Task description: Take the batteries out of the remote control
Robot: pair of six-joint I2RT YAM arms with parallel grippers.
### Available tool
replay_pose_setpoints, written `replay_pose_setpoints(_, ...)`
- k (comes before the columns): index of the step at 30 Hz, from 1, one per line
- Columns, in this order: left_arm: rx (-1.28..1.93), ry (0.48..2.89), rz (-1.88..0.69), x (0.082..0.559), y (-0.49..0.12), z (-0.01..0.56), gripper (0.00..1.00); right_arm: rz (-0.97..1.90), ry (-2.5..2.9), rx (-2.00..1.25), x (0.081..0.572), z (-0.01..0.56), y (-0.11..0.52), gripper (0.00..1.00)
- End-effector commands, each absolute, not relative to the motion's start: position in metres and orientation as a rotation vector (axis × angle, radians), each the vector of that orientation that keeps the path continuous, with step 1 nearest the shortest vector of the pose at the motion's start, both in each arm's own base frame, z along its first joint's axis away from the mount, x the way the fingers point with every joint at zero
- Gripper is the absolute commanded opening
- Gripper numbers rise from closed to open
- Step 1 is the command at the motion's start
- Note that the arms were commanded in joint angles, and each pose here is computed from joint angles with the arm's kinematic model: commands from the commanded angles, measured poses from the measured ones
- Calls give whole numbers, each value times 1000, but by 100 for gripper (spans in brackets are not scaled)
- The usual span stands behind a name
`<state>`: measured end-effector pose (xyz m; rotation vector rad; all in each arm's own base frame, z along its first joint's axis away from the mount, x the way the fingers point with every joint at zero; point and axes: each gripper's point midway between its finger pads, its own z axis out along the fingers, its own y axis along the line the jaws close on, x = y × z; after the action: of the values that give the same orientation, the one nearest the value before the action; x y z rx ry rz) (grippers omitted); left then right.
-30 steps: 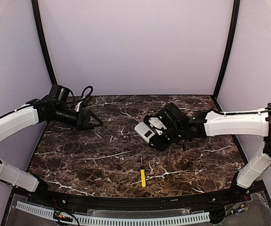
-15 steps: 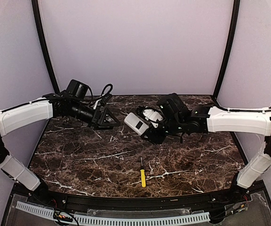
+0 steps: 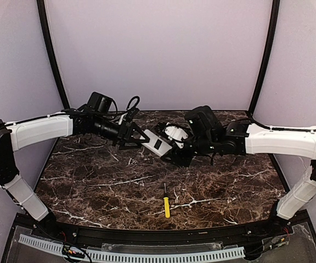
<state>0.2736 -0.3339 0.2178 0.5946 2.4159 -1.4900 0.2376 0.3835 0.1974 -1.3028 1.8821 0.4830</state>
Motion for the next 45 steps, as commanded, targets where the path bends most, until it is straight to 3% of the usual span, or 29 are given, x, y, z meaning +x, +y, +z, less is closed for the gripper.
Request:
replay_pose_setpoints(1, 593, 2379, -1527, 278, -345, 230, 81, 508, 1759, -1299, 237, 231, 397, 43)
replay_pose_setpoints(17, 579, 2377, -1624, 273, -363, 233, 62, 476, 1723, -1340, 242, 227, 410, 42)
replay_pose_setpoints(22, 570, 2376, -1649, 272, -364, 234, 48, 479, 1709, -1351, 243, 225, 414, 43)
replay_pose_setpoints(32, 558, 2366, -1646, 269, -360, 240, 2, 459, 1703, -1330, 252, 221, 420, 44)
replay_pose_setpoints(33, 557, 2365, -1640, 268, -359, 243, 1, 459, 1701, -1325, 253, 221, 421, 46)
replay_pose_setpoints(35, 551, 2361, -1618, 267, -356, 245, 0, 465, 1699, -1308, 255, 223, 424, 50)
replay_pose_setpoints(36, 540, 2369, -1600, 267, -354, 244, 0, 471, 1703, -1303, 256, 223, 426, 57)
replay_pose_setpoints(40, 551, 2329, -1531, 265, -344, 251, 0, 508, 1745, -1242, 259, 225, 427, 95)
replay_pose_setpoints(45, 524, 2263, -1436, 273, -321, 261, 0, 622, 1830, -1143, 262, 223, 422, 99)
